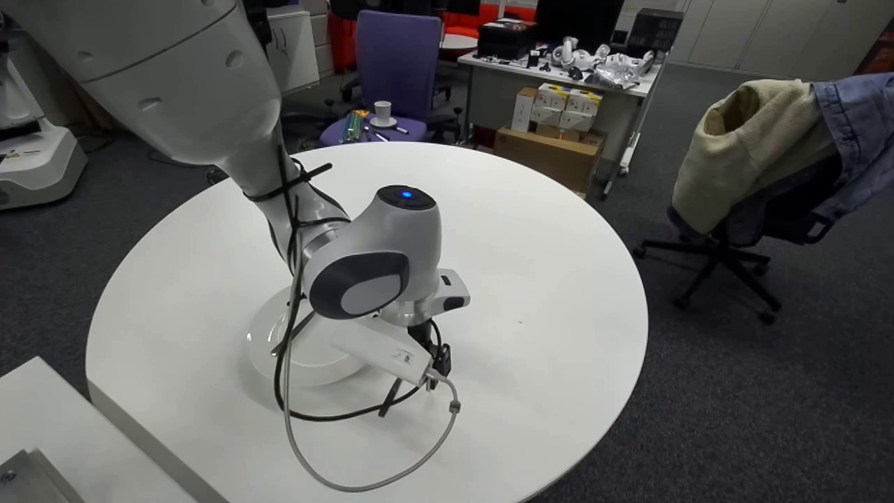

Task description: Pick up the knife and place it next to the folk on the plate

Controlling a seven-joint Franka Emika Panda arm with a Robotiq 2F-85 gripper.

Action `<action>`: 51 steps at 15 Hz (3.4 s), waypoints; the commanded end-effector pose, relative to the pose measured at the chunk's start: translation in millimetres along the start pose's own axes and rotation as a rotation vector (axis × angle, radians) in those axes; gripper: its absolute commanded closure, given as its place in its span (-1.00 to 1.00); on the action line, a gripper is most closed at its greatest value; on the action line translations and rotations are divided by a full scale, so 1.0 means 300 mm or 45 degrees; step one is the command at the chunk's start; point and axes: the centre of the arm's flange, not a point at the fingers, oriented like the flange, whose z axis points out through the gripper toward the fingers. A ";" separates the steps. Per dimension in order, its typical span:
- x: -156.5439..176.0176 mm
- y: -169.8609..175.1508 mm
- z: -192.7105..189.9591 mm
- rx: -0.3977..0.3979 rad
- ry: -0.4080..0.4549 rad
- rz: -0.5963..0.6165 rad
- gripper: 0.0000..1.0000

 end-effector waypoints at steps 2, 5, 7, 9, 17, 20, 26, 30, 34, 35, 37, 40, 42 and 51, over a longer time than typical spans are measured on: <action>-0.042 0.009 -0.041 0.009 0.044 0.016 -1.00; -0.040 0.014 -0.038 0.012 0.045 0.017 -1.00; -0.037 0.014 -0.039 0.015 0.046 0.015 -0.66; -0.036 0.015 -0.040 0.017 0.049 0.015 -0.65; -0.032 0.018 -0.040 0.024 0.052 0.016 -0.45; -0.033 0.021 -0.040 0.026 0.051 0.020 -0.15; -0.033 0.028 -0.047 0.029 0.056 0.029 0.40; -0.035 0.032 -0.052 0.031 0.062 0.036 0.64; -0.038 0.035 -0.053 0.032 0.063 0.042 0.88; -0.039 0.036 -0.055 0.032 0.065 0.043 0.97; -0.041 0.038 -0.060 0.031 0.069 0.045 0.96; -0.039 0.041 -0.072 0.027 0.077 0.047 1.00; -0.038 0.040 -0.075 0.026 0.079 0.048 0.99; -0.029 0.040 -0.072 0.021 0.075 0.050 -0.27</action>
